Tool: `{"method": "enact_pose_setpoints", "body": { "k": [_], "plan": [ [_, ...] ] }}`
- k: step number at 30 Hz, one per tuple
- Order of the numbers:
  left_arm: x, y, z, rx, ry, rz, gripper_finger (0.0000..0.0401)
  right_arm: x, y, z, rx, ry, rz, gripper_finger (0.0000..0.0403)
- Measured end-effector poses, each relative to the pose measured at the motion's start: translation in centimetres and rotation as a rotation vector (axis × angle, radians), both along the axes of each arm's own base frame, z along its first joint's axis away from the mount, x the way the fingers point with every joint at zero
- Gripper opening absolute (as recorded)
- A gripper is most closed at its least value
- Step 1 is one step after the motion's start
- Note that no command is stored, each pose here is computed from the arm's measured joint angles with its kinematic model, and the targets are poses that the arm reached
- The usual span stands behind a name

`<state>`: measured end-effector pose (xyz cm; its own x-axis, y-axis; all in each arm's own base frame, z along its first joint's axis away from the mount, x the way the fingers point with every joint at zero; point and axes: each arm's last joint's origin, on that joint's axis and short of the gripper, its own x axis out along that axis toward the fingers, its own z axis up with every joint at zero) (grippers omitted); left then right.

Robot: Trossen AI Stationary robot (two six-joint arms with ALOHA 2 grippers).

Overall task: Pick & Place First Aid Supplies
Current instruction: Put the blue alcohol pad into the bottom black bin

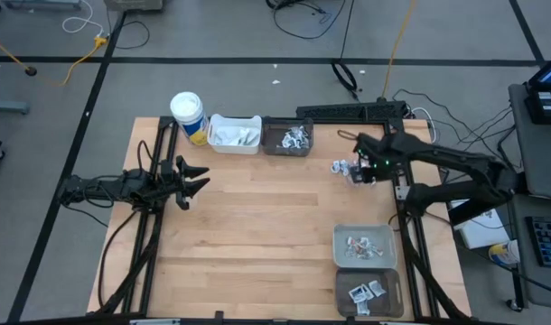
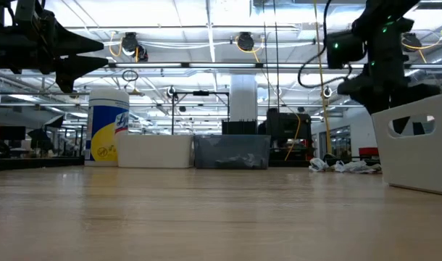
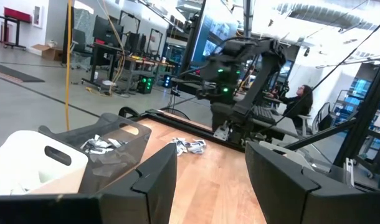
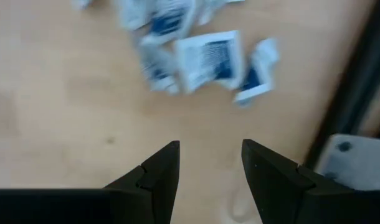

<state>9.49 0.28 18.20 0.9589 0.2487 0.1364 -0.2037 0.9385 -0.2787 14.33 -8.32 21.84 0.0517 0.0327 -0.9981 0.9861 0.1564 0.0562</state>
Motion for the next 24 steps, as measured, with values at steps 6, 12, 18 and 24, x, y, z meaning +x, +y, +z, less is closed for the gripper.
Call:
{"method": "enact_pose_setpoints", "body": {
  "k": [6, 12, 18, 24],
  "plan": [
    [0.0, 0.0, 0.0, 0.000, 0.000, 0.000, 0.0196, -0.9, -2.1, -0.8, 0.046, 0.066, -0.186, 0.0167],
    [0.0, 0.0, 0.0, 0.000, 0.000, 0.000, 0.0196, -1.1, -2.6, -2.2, 0.071, 0.117, -0.274, 0.0167],
    [0.0, 0.0, 0.0, 0.000, 0.000, 0.000, 0.0196, -1.5, -2.8, -5.0, 0.052, 0.138, -0.421, 0.0166],
    [0.0, 0.0, 0.0, 0.000, 0.000, 0.000, 0.0196, -1.7, -3.4, -6.4, -0.007, 0.144, -0.516, 0.0166]
  ]
}}
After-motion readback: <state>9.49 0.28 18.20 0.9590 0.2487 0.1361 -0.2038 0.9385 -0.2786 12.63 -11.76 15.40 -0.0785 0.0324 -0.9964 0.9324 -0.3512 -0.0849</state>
